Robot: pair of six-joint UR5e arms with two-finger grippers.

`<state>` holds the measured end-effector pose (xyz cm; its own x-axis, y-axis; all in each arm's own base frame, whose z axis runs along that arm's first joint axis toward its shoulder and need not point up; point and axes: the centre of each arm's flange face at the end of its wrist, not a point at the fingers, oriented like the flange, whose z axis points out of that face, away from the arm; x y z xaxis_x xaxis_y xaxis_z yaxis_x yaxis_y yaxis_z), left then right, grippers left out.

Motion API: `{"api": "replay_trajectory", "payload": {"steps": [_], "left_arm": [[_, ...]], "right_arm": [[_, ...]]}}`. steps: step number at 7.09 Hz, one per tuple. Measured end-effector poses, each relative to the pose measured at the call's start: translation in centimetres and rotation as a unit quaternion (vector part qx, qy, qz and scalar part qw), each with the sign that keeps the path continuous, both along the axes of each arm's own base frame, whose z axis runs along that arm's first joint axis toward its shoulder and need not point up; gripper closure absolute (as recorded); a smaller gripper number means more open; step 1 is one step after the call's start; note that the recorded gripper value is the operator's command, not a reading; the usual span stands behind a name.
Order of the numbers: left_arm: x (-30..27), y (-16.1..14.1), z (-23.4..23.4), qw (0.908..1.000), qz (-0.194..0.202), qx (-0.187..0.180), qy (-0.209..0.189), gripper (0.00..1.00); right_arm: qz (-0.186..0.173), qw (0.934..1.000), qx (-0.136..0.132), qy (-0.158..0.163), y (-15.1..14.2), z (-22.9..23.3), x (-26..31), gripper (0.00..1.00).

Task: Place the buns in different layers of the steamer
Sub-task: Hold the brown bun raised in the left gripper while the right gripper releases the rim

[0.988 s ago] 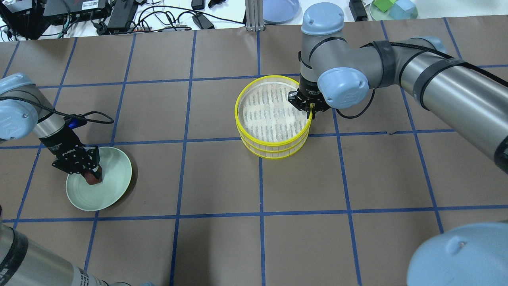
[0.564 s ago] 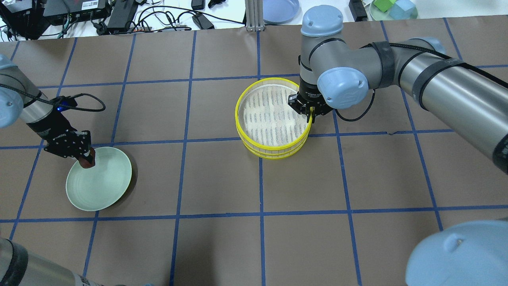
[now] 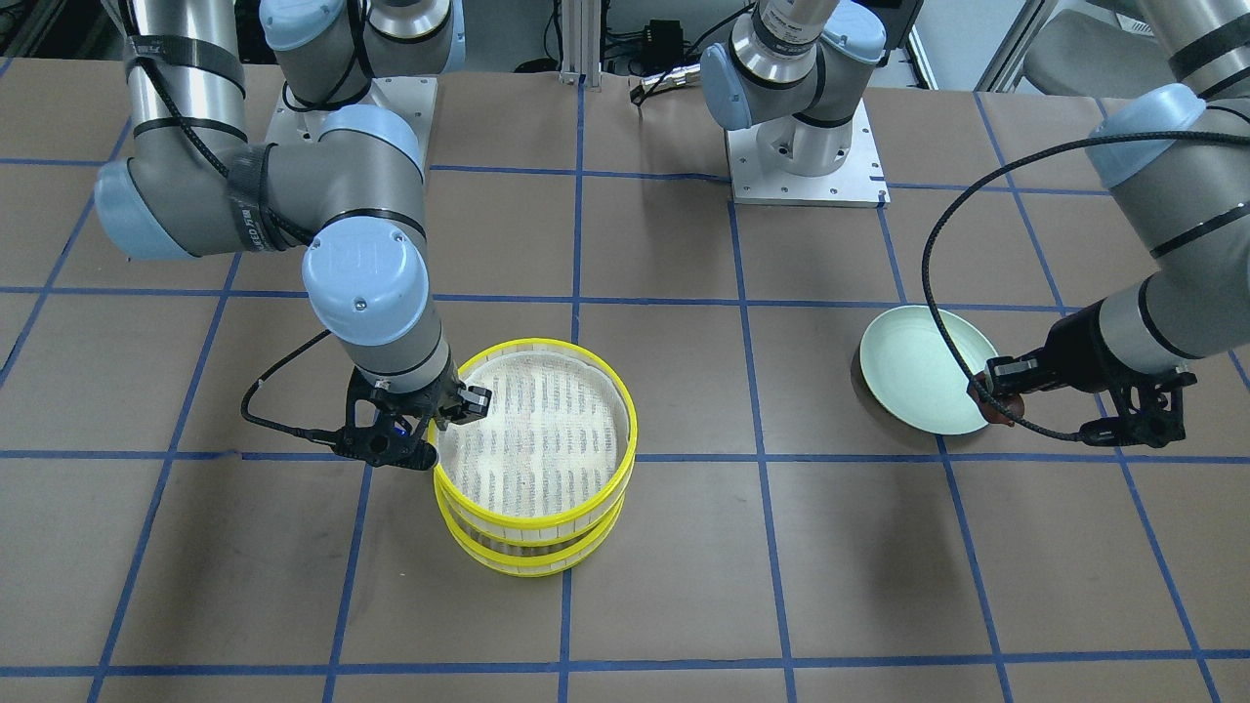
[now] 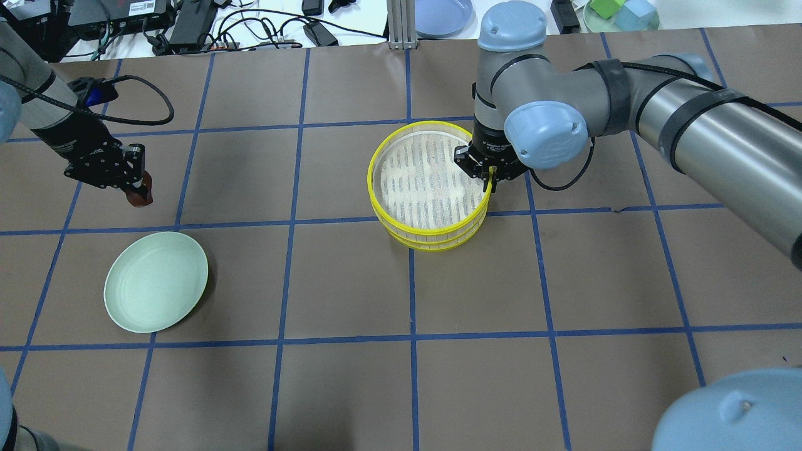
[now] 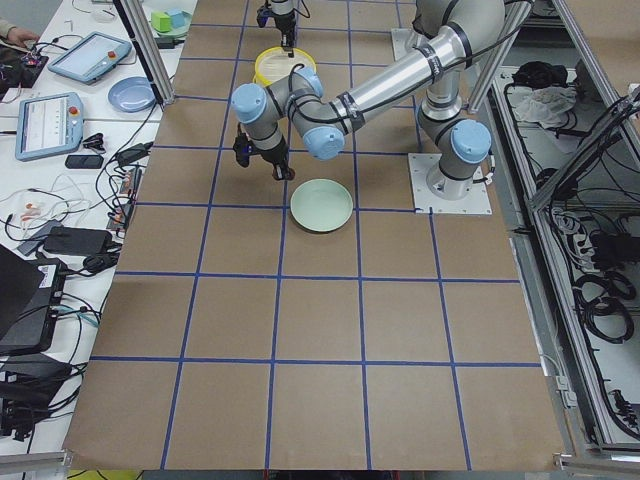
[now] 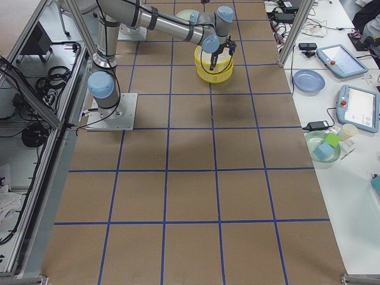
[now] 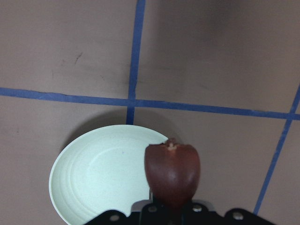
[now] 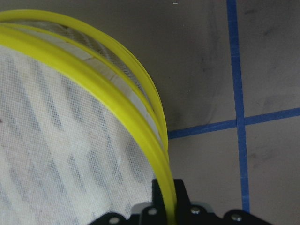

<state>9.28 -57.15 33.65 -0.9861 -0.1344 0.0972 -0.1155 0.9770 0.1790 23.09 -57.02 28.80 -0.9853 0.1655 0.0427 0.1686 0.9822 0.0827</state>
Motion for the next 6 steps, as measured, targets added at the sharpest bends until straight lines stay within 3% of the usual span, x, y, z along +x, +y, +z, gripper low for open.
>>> {"api": "replay_trajectory", "payload": {"steps": [2, 6], "left_arm": [[-2.8, -0.1, 1.5, 0.9999, -0.004, -0.013, -0.007, 1.00], [-6.6, 0.2, 3.4, 0.9990, -0.027, -0.032, -0.019, 1.00]], "right_arm": [[-0.010, 0.9999, -0.001, -0.008, -0.4, 0.8, -0.5, 1.00], [-0.048, 0.9983, 0.032, -0.009, -2.3, -0.3, -1.8, 1.00]]}}
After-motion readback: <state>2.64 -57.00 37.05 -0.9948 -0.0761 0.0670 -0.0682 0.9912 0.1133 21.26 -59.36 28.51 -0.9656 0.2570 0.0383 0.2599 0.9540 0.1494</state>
